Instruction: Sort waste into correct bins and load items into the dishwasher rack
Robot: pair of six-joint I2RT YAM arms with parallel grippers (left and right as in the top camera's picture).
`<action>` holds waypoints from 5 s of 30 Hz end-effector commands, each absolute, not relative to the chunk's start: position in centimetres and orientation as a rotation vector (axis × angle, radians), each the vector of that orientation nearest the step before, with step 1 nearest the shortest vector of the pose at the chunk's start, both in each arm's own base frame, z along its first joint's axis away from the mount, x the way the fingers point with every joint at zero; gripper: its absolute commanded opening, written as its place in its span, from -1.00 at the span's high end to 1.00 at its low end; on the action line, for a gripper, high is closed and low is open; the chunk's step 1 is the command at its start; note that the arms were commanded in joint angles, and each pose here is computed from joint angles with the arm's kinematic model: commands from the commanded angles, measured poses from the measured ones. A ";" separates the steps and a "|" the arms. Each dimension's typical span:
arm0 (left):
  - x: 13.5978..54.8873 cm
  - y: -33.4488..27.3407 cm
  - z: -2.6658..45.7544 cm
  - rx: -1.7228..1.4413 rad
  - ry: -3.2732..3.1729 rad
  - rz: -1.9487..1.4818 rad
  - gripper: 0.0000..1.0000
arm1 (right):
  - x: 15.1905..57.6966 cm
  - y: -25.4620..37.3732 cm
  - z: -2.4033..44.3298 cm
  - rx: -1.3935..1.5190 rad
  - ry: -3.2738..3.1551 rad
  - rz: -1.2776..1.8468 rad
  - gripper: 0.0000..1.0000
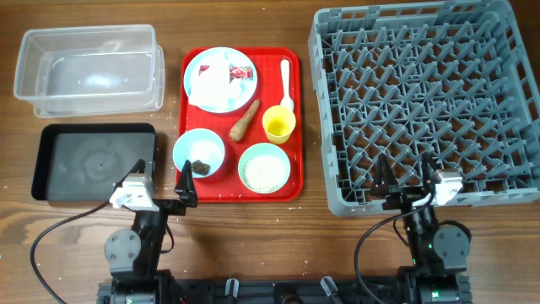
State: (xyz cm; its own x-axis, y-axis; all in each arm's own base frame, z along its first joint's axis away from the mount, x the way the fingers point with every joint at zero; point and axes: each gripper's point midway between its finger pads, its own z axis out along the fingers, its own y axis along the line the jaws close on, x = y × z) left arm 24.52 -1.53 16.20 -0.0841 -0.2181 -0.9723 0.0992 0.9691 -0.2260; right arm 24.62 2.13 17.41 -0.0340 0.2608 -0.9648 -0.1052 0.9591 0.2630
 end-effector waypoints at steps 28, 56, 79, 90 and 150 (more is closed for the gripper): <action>24.5 -1.3 16.0 -0.089 1.635 -0.242 -1.00 | 24.6 2.4 17.4 0.120 1.578 0.315 -1.00; 32.0 -3.4 27.7 0.014 1.840 -0.368 -1.00 | 28.0 5.4 30.9 -0.268 1.674 0.208 -1.00; 50.9 -13.9 6.9 0.781 2.623 -0.220 -1.00 | 34.2 6.0 24.8 -0.043 2.405 0.418 -0.99; 52.6 -12.1 -1.4 0.675 2.715 -0.232 -0.40 | 34.0 6.0 24.5 -0.040 2.418 0.419 -0.99; 35.1 -0.7 25.0 -0.167 2.846 -0.339 -0.60 | 33.4 6.0 24.1 -0.029 2.449 0.423 -0.99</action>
